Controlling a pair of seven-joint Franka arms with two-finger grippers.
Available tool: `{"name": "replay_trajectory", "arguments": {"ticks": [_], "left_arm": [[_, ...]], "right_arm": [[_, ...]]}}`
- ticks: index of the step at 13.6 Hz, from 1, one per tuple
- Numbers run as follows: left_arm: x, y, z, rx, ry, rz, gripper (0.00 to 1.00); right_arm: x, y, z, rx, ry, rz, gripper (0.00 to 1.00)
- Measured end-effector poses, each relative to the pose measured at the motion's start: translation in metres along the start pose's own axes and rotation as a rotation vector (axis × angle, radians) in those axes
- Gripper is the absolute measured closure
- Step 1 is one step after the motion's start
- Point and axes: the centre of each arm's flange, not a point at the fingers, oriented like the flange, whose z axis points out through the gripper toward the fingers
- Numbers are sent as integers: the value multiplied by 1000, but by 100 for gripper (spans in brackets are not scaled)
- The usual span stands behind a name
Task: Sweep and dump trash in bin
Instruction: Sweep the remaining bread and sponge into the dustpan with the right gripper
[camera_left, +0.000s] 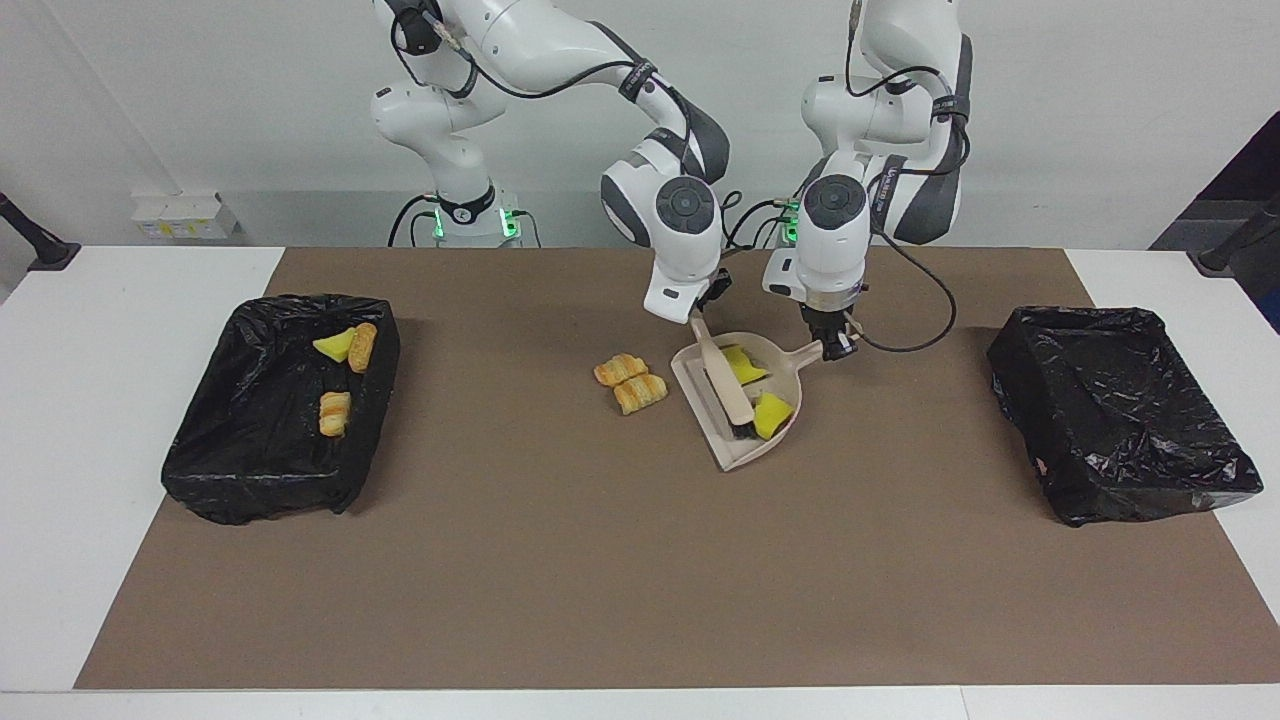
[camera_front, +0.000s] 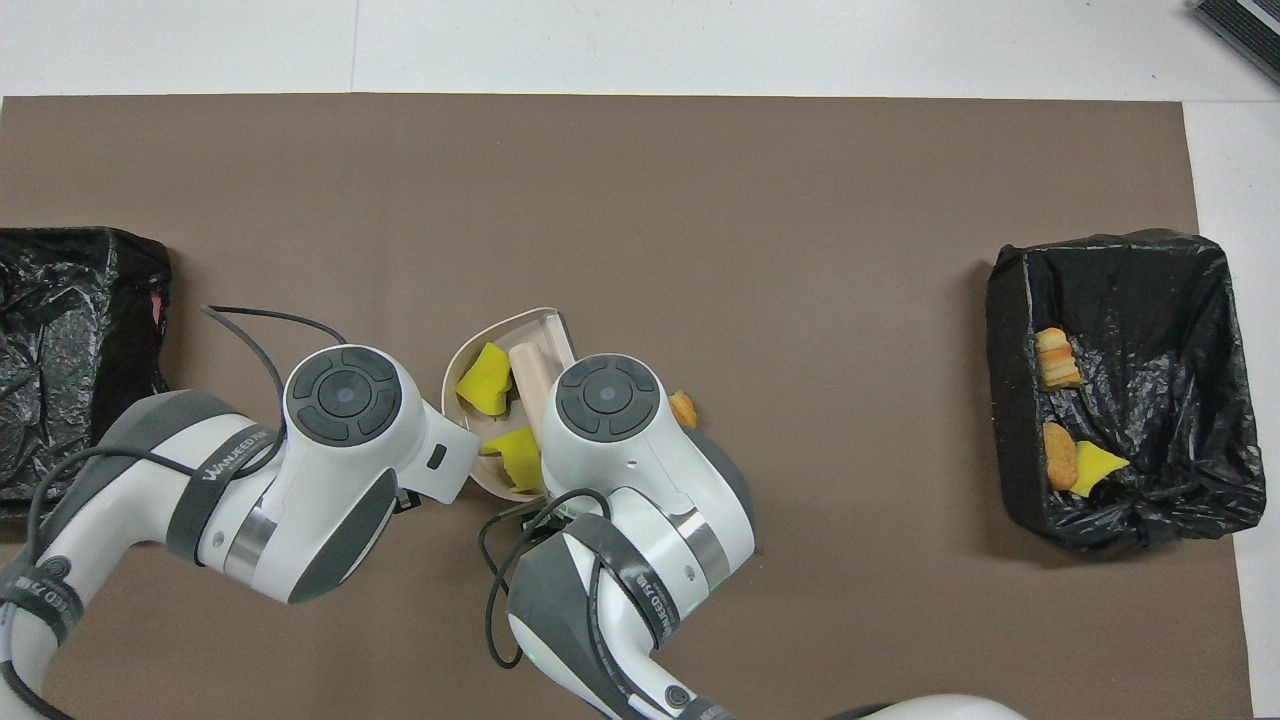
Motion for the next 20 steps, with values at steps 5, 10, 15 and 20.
{"name": "replay_trajectory", "arguments": {"ticks": [5, 10, 15, 20], "left_arm": [[6, -1, -3, 32, 30, 95, 69], [17, 12, -2, 35, 27, 136, 69], [16, 12, 0, 36, 29, 136, 69], [16, 12, 0, 37, 31, 135, 69]], "right_arm": [[-20, 22, -50, -18, -25, 30, 74], [-59, 91, -77, -56, -95, 163, 74], [-78, 165, -30, -86, -95, 311, 74], [-78, 173, 7, -108, -60, 399, 74]]}}
